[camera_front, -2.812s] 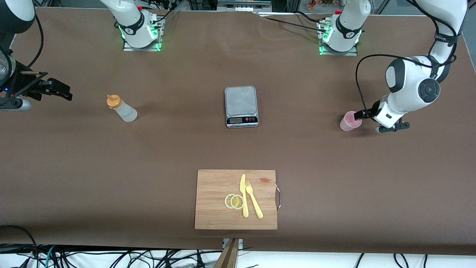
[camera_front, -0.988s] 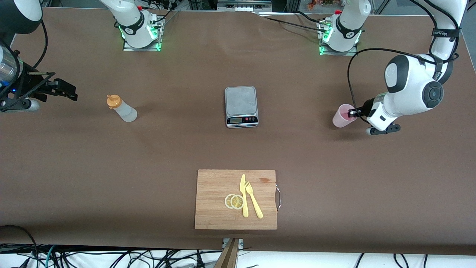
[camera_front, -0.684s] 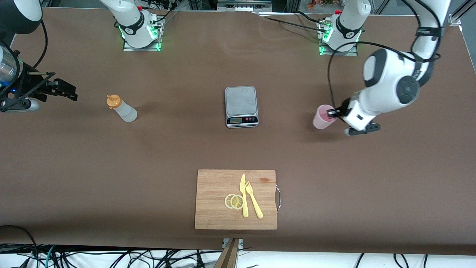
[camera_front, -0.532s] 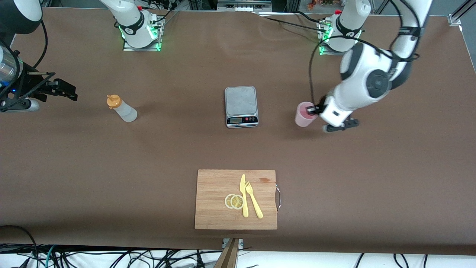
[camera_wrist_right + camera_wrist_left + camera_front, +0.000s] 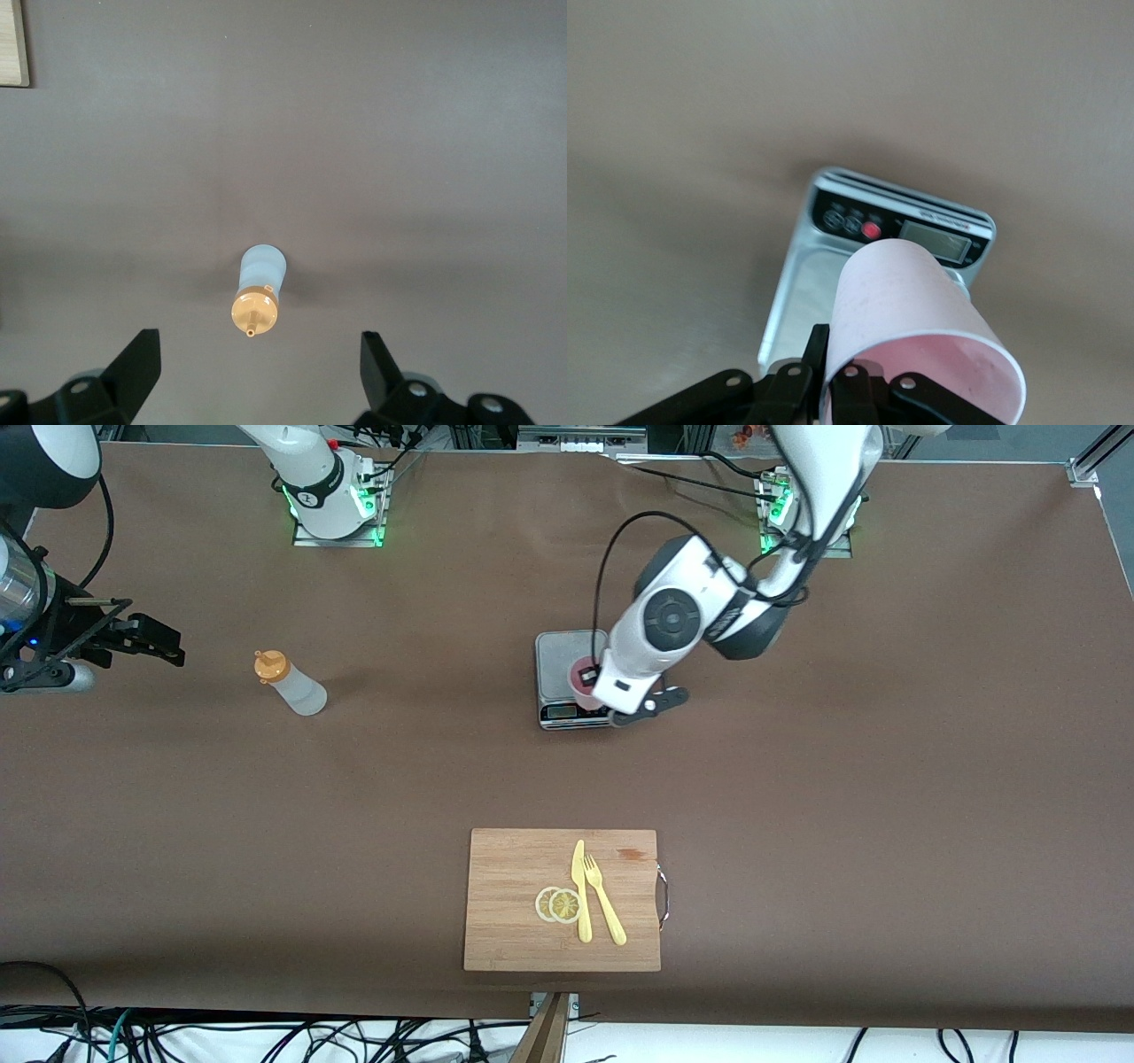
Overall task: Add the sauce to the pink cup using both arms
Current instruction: 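Carry the pink cup with the left gripper onto the scale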
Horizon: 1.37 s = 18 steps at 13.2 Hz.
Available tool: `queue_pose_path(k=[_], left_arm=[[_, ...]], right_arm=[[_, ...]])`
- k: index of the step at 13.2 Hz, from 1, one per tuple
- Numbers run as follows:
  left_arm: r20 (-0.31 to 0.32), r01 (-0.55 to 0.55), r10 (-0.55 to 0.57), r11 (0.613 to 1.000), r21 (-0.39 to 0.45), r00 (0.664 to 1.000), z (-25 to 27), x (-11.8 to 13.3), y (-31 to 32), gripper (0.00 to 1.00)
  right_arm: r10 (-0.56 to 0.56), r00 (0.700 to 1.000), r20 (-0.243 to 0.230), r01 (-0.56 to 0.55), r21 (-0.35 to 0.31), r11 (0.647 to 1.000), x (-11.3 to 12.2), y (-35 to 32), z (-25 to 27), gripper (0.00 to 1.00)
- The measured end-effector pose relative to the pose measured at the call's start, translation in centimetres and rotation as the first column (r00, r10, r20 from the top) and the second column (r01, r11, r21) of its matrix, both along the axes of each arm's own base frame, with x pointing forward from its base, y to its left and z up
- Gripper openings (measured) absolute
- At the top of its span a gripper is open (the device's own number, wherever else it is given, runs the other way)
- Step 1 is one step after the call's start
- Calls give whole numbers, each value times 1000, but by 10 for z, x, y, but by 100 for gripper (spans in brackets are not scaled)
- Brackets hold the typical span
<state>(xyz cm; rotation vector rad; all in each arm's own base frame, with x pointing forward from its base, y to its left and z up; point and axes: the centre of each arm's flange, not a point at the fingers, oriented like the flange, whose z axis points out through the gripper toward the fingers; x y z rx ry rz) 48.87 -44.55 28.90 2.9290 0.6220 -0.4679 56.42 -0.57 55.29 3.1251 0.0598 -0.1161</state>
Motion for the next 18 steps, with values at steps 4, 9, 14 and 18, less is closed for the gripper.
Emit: queue_pose_path(k=[4,9,14,18], left_arm=[[-37,-5,5,1000,-3,999,-25,-5,-22,6],[-66,0,-1,1000,-12,998,-27,-15,-29,6],[-98,22,-19,1000,21,995,-38,-38,-21,6],[-101,26,-23,999,30,995,-38,-46,-17,6]], right_arm=[[0,1000,-1,0,0,1000,0,0,0,100],[2,1000,-1,-2,0,1000,0,1,0,100],[6,1000,-1,-6,0,1000,0,3,0,100],[16,1000,-2,-16,0,1000,0,9,0,100]])
